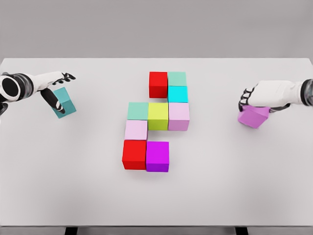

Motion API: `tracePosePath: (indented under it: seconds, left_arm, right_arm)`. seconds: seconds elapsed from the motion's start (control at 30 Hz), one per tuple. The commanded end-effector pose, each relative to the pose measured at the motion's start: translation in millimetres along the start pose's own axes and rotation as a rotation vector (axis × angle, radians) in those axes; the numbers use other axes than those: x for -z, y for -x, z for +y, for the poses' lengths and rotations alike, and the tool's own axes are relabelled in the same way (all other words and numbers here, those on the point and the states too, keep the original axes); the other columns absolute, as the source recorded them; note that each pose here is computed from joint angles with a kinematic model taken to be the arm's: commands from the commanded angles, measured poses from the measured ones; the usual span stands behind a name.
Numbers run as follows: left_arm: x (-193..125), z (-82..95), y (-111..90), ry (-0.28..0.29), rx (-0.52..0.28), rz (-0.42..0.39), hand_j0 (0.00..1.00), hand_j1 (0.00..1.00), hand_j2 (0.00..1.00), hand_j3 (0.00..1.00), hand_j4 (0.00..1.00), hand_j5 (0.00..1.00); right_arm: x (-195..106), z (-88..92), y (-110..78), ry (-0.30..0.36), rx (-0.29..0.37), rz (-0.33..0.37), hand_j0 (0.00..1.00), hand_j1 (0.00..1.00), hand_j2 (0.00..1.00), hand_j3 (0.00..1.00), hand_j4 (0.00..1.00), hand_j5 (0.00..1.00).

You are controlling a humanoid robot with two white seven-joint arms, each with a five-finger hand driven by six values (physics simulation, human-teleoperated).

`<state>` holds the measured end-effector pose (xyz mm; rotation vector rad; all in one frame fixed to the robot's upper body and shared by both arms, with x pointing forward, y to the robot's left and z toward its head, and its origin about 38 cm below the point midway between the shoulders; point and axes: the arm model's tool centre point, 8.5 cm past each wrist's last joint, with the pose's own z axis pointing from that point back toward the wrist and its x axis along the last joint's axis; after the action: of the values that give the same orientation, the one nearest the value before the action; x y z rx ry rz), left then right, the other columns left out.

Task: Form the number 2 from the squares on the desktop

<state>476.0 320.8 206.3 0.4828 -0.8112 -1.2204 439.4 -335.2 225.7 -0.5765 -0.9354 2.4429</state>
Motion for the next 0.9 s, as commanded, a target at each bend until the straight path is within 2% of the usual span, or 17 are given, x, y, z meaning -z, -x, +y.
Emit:
tracePosePath:
  seconds: [0.0, 0.1, 0.17, 0.27, 0.5, 0.57, 0.77, 0.8, 0.87]
  left_arm:
    - [2.8, 0.7, 5.3, -0.001, -0.005, 0.017, 1.00, 1.00, 1.00, 1.00, 1.00, 1.00]
    - [7.2, 2.7, 17.2, -0.005, -0.013, 0.057, 1.00, 1.00, 1.00, 1.00, 1.00, 1.00]
    - [7.5, 2.0, 17.5, -0.004, -0.013, 0.058, 1.00, 1.00, 1.00, 1.00, 1.00, 1.00]
    - [10.4, -0.5, 13.5, 0.001, -0.017, 0.050, 1.00, 1.00, 1.00, 1.00, 1.00, 1.00]
    - [19.5, -4.5, 15.3, 0.015, -0.042, 0.062, 1.00, 1.00, 1.00, 1.00, 1.00, 1.00]
    - [20.8, -4.6, 11.2, 0.015, -0.042, 0.054, 1.00, 1.00, 1.00, 1.00, 1.00, 1.00]
    - [20.7, -4.4, 11.0, 0.014, -0.046, 0.051, 1.00, 1.00, 1.00, 1.00, 1.00, 1.00]
    - [22.9, -6.3, 4.1, 0.018, -0.047, 0.037, 1.00, 1.00, 1.00, 1.00, 1.00, 1.00]
    - [23.2, -6.6, 3.4, 0.018, -0.047, 0.036, 1.00, 1.00, 1.00, 1.00, 1.00, 1.00]
  right_arm:
    - [-12.1, -26.6, -7.8, 0.101, 0.003, -0.035, 0.44, 0.44, 0.44, 0.44, 0.44, 0.44]
    - [-19.0, -50.7, -39.1, 0.173, -0.045, -0.129, 0.46, 0.46, 0.46, 0.46, 0.46, 0.46]
    - [-17.1, -52.7, -51.5, 0.173, -0.068, -0.159, 0.47, 0.47, 0.47, 0.47, 0.47, 0.47]
    - [-6.0, -43.9, -81.4, 0.153, -0.085, -0.242, 0.47, 0.47, 0.47, 0.47, 0.47, 0.47]
    - [1.2, -40.8, -89.2, 0.155, -0.065, -0.275, 0.48, 0.48, 0.48, 0.48, 0.48, 0.48]
    - [10.1, -48.7, -97.0, 0.177, -0.071, -0.304, 0.54, 0.54, 0.54, 0.54, 0.54, 0.54]
    - [5.9, -58.5, -98.4, 0.223, -0.024, -0.345, 0.52, 0.52, 0.52, 0.52, 0.52, 0.52]
    - [4.9, -60.4, -97.9, 0.229, -0.021, -0.348, 0.51, 0.51, 0.51, 0.51, 0.51, 0.51]
    - [4.6, -61.7, -98.2, 0.235, -0.016, -0.353, 0.50, 0.50, 0.50, 0.50, 0.50, 0.50]
